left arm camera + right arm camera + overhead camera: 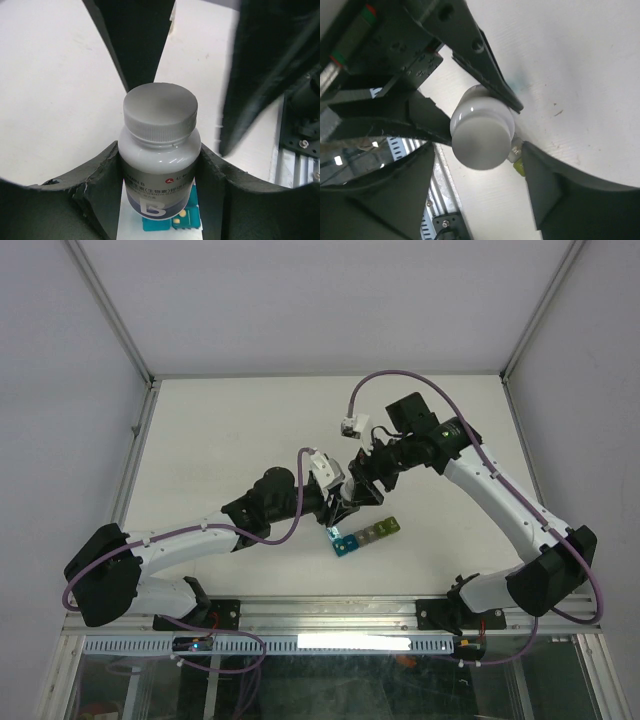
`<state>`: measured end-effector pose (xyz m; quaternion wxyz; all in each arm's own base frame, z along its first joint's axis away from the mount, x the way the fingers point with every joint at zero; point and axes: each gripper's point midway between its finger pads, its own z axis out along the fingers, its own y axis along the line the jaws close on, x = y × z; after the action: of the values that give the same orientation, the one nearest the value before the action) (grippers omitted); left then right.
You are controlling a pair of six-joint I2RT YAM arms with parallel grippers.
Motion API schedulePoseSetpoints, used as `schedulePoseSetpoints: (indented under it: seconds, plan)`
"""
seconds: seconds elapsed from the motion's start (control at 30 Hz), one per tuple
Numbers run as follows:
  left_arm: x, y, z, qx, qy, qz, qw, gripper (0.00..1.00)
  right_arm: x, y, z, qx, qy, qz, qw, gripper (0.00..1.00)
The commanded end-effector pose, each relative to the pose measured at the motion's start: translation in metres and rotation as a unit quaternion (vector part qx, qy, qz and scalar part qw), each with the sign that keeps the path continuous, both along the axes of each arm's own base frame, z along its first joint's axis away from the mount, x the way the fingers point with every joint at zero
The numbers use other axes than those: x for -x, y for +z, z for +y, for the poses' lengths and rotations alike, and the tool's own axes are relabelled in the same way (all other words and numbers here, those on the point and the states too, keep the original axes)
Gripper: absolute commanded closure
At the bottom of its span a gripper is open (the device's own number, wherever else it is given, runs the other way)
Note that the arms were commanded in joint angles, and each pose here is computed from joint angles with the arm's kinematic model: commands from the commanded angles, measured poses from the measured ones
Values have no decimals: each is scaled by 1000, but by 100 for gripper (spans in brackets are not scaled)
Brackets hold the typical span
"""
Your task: Sort the pills into containers
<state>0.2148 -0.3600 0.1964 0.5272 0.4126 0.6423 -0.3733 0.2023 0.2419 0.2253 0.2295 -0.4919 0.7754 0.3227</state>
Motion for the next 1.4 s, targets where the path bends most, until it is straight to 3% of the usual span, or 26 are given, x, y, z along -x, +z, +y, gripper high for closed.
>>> schedulePoseSetpoints:
  seconds: [0.0,0.07,0.17,0.27,0.33,0.43,0.77,1.37]
  plan:
    - [-6,51,-2,57,-2,-70,996,100,3,76,-10,-98,7,-69,993,11]
    - [4,46,-2,52,-30,-61,996,100,9,97,-19,-121,23,-127,984,2]
    - [21,40,-4,46,-81,-46,995,100,30,112,-27,-139,107,-216,961,1]
    - [42,43,-4,56,-159,-32,985,100,58,110,-32,-150,235,-296,914,1]
    - [62,49,-3,66,-228,-24,971,100,69,102,-33,-155,295,-307,891,1]
    - [74,55,-6,68,-275,-15,959,100,65,93,-25,-163,328,-305,879,1]
    - [83,57,-11,64,-324,5,944,100,58,63,0,-128,361,-274,882,10]
    - [78,61,-13,64,-313,-1,948,100,73,52,1,-122,363,-215,898,65]
